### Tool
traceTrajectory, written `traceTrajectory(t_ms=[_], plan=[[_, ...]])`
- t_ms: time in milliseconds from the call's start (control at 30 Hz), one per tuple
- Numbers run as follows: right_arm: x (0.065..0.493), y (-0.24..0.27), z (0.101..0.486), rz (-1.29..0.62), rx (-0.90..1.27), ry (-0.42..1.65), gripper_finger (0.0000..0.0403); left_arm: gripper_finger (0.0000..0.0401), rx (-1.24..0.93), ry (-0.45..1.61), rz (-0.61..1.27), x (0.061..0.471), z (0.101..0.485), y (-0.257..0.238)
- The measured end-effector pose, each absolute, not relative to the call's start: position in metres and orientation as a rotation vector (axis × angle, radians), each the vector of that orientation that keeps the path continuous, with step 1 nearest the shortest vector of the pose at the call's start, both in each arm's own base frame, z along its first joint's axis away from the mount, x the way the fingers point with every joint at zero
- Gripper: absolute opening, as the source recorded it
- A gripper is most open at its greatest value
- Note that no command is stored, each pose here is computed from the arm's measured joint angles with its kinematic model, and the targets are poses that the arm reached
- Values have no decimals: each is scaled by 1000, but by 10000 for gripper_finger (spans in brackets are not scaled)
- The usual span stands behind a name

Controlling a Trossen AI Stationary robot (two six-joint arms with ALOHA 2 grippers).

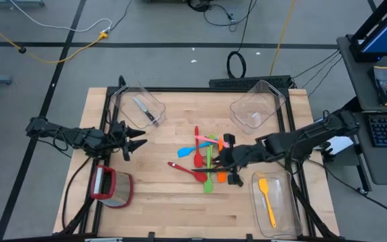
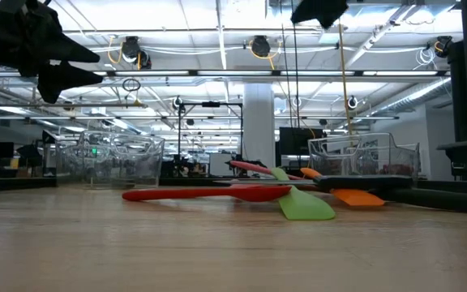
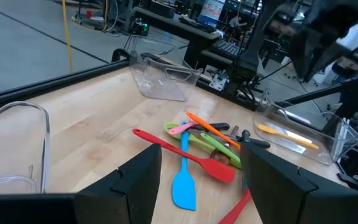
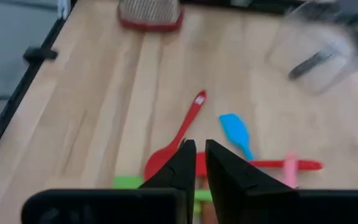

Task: Pick & Place Kitchen Items
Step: Put the black kitchen knife into the top left transparent bin

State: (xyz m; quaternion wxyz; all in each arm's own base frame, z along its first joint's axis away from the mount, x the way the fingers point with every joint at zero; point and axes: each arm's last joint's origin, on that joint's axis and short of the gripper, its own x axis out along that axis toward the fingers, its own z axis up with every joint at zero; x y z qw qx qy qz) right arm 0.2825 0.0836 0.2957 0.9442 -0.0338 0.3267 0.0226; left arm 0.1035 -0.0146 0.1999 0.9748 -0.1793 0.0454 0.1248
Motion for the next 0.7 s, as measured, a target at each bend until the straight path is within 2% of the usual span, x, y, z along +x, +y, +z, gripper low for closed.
traceTrajectory(t_ms=[333, 700], plan=[[300, 92, 243, 91, -68, 942, 70, 223, -356, 93, 251, 103, 200, -15], [294, 94, 229, 135, 42, 1108, 132, 223, -353, 94, 251, 103, 200, -15]])
